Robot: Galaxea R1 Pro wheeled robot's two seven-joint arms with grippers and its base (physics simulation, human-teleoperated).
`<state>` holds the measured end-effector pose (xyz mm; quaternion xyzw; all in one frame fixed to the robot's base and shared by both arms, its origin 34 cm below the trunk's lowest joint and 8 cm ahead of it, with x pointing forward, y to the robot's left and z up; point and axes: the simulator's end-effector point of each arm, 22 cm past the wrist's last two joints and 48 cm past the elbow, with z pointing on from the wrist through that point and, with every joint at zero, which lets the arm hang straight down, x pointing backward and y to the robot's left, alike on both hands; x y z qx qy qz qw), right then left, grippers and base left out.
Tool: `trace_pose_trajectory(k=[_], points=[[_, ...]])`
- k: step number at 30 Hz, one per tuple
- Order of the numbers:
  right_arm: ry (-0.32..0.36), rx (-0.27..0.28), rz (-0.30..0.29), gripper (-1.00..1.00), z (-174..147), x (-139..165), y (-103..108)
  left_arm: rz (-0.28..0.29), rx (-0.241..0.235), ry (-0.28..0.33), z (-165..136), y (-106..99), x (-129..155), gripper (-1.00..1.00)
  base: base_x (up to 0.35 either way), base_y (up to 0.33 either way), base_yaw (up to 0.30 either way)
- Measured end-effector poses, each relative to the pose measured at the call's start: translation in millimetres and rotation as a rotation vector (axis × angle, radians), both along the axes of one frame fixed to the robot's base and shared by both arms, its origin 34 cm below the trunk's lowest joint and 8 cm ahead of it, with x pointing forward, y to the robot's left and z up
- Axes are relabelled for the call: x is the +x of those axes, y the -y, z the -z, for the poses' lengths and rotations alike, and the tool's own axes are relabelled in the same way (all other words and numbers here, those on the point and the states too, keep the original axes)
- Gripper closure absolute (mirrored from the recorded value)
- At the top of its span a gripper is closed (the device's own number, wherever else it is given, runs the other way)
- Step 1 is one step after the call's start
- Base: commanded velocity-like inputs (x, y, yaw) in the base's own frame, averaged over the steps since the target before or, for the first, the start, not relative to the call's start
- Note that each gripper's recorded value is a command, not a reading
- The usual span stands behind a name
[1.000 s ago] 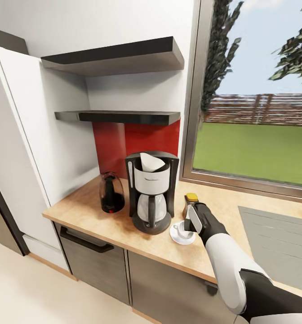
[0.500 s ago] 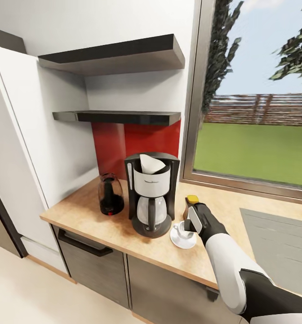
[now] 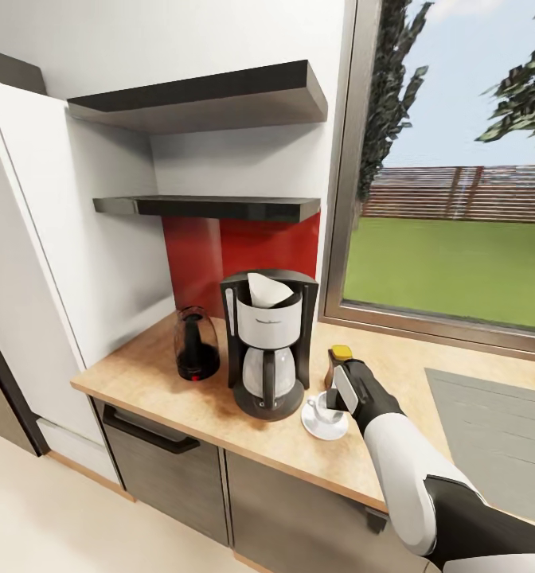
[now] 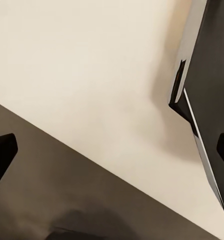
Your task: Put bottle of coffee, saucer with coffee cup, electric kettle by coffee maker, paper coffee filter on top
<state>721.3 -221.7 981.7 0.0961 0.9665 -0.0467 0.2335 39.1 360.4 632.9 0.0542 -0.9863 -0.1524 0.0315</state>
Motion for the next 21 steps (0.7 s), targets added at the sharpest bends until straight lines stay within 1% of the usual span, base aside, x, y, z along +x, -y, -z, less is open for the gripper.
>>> trace_pose_trajectory(k=[6, 7, 21], points=[[0.0, 0.0, 0.0, 1.0, 0.0, 0.0, 0.0, 0.0, 0.0, 0.0, 0.0, 0.1, 0.0, -1.0, 0.0, 0.0, 0.0], [0.0, 0.0, 0.0, -1.0, 0.0, 0.0, 0.0, 0.0, 0.0, 0.0, 0.0, 0.1, 0.1, -1.0, 0.0, 0.0, 0.0], [0.0, 0.0, 0.0, -1.0, 0.0, 0.0, 0.0, 0.0, -0.001, 0.0, 0.1, 0.2, 0.1, -1.0, 0.0, 0.0, 0.0]])
